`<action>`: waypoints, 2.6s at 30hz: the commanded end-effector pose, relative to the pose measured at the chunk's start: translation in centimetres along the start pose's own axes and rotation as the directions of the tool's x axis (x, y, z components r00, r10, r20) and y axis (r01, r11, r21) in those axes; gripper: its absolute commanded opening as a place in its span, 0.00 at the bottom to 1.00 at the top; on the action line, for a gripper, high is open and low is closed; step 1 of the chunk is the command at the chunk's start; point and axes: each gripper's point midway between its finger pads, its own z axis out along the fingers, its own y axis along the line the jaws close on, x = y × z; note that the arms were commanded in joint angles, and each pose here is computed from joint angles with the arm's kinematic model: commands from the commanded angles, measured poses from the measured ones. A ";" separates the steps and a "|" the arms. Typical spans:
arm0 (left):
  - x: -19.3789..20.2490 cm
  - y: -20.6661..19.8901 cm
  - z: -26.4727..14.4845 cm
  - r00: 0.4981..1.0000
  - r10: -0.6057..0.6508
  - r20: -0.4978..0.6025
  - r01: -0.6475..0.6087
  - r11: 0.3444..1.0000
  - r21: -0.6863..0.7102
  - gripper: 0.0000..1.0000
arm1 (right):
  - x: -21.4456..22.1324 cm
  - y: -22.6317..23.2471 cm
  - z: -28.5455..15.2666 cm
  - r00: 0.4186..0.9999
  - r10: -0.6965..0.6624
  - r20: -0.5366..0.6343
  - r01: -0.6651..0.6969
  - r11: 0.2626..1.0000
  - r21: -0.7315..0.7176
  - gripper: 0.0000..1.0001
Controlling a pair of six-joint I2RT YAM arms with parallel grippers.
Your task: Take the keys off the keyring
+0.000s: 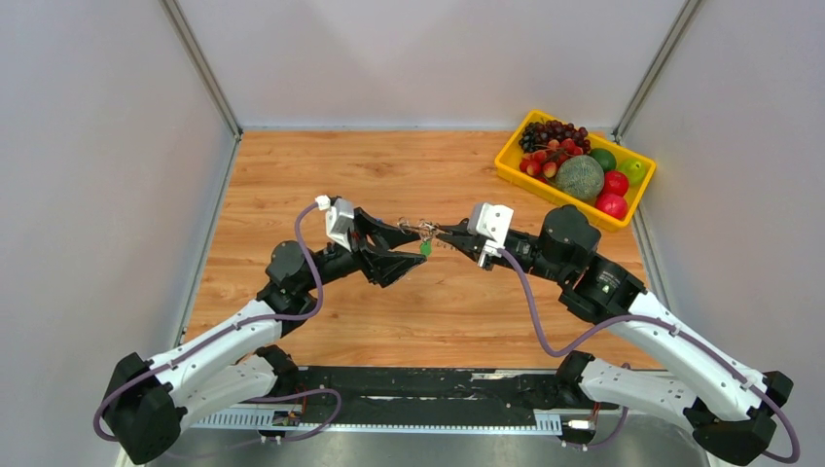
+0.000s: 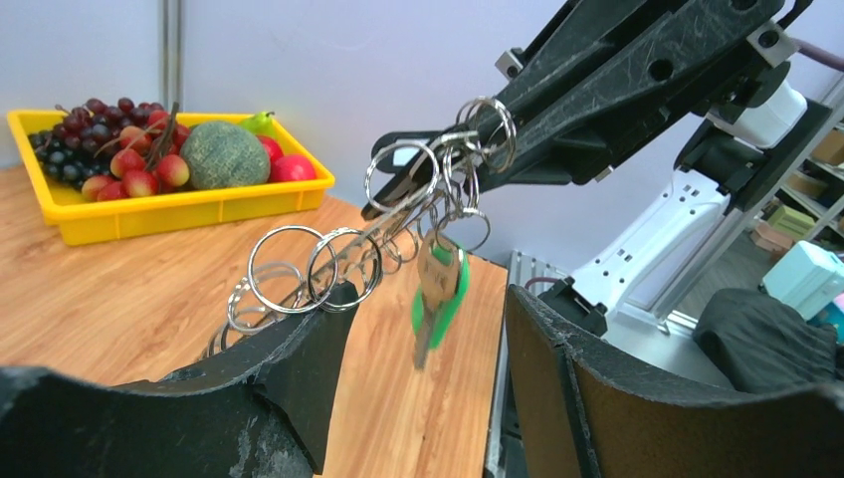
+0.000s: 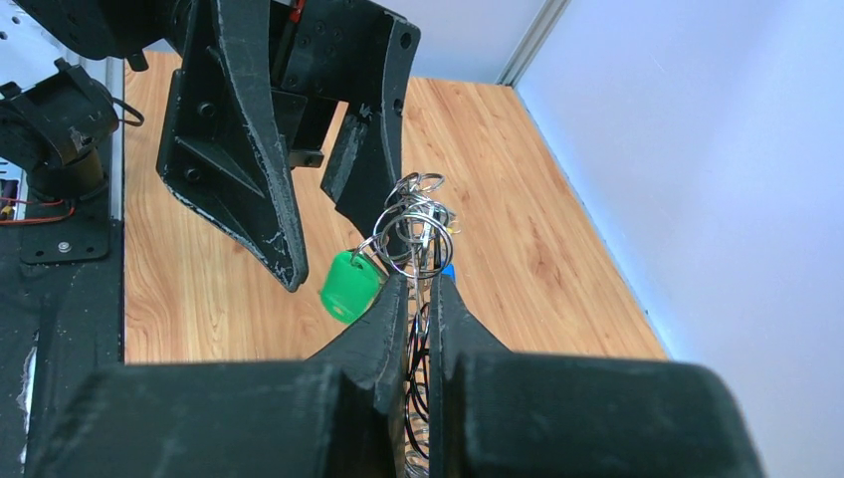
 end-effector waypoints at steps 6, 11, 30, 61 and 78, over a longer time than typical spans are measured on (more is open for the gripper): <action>-3.1 -1.7 2.0 0.997 0.058 0.054 -0.062 0.995 0.083 0.62 | -4.7 -1.1 -0.3 0.987 -0.071 0.146 0.068 0.997 0.030 0.00; -3.0 -1.5 2.1 0.997 0.052 0.061 -0.056 0.996 0.067 0.51 | -4.8 -1.2 -0.2 0.987 -0.066 0.147 0.061 0.998 0.034 0.00; -2.0 -1.2 2.5 0.999 0.026 0.040 -0.028 0.998 0.058 0.39 | -4.6 -1.8 0.4 0.990 -0.041 0.133 0.033 0.998 0.058 0.00; -1.5 -0.9 1.6 0.998 -0.062 -0.008 0.062 0.998 -0.014 0.00 | -2.7 -2.3 -0.4 0.995 -0.006 0.097 -0.006 0.992 0.127 0.00; 1.9 -2.2 -1.3 0.632 -0.357 -0.688 0.201 0.933 -0.300 0.00 | 8.2 3.6 -1.0 0.951 0.306 0.040 -0.309 0.946 0.097 0.26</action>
